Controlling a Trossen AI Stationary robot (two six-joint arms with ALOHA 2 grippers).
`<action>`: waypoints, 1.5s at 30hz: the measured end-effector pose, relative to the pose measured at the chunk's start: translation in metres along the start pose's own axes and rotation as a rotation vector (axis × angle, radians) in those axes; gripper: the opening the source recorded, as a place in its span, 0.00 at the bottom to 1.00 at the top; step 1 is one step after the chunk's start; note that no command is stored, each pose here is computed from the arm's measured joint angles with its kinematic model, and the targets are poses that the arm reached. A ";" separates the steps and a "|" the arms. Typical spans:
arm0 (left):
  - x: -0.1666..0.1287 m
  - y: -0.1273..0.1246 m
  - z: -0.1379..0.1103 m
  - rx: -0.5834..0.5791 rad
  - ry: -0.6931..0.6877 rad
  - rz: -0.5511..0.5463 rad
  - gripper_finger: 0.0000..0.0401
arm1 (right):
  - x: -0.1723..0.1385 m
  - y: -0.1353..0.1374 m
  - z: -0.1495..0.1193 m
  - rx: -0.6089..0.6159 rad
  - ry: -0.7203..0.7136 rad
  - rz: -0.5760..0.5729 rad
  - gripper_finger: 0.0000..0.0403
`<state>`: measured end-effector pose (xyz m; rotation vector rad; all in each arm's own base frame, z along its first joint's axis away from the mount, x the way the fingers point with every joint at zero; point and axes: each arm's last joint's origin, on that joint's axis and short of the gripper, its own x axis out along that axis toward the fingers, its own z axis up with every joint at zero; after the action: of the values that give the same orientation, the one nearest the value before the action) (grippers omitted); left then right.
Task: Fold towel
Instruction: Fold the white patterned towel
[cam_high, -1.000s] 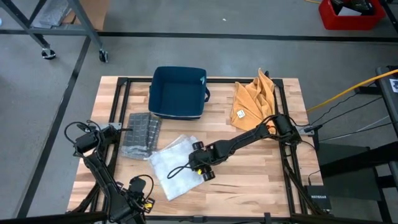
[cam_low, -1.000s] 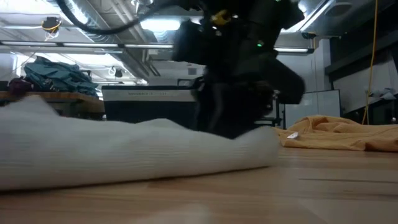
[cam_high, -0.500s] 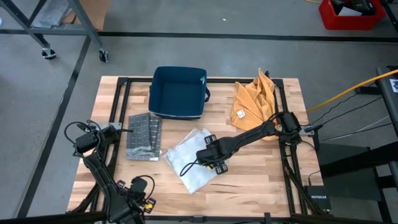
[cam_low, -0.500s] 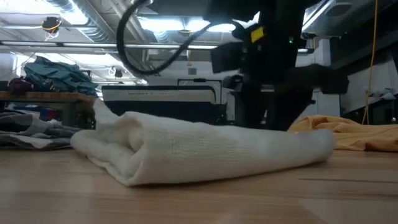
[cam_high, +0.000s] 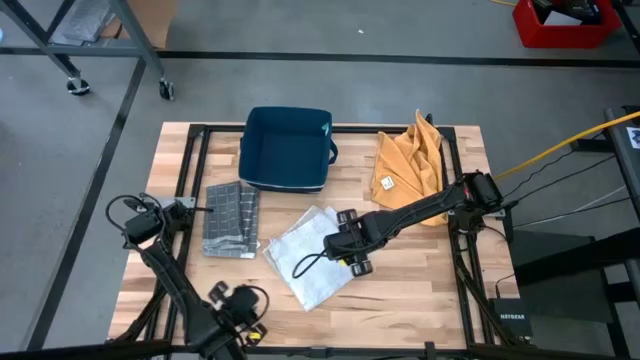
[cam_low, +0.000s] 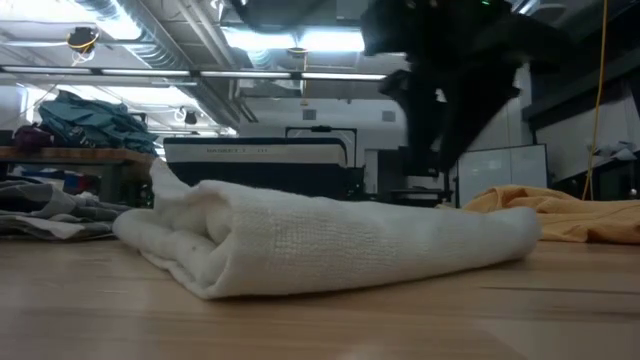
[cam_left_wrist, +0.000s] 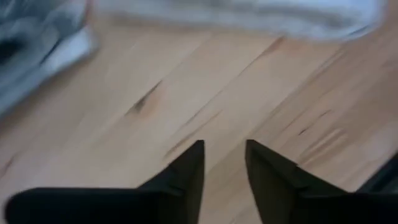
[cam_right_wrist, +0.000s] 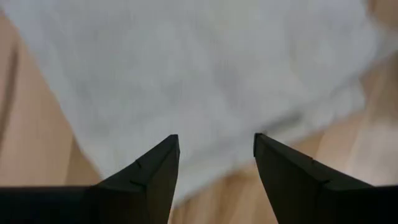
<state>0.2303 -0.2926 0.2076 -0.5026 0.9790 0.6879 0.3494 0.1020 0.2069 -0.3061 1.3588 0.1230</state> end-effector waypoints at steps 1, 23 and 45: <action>0.002 -0.003 0.004 0.034 -0.032 -0.022 0.31 | -0.001 0.002 -0.004 -0.010 0.039 0.000 0.53; 0.077 -0.061 0.071 0.679 -0.294 -0.177 0.40 | 0.000 0.081 -0.026 -0.239 0.041 -0.194 0.53; 0.076 -0.067 0.070 0.553 -0.218 -0.292 0.40 | 0.000 0.087 -0.013 -0.181 -0.095 -0.121 0.53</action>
<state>0.3486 -0.2693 0.1797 -0.0746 0.8224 0.1852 0.3142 0.1814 0.1918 -0.5273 1.2336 0.1581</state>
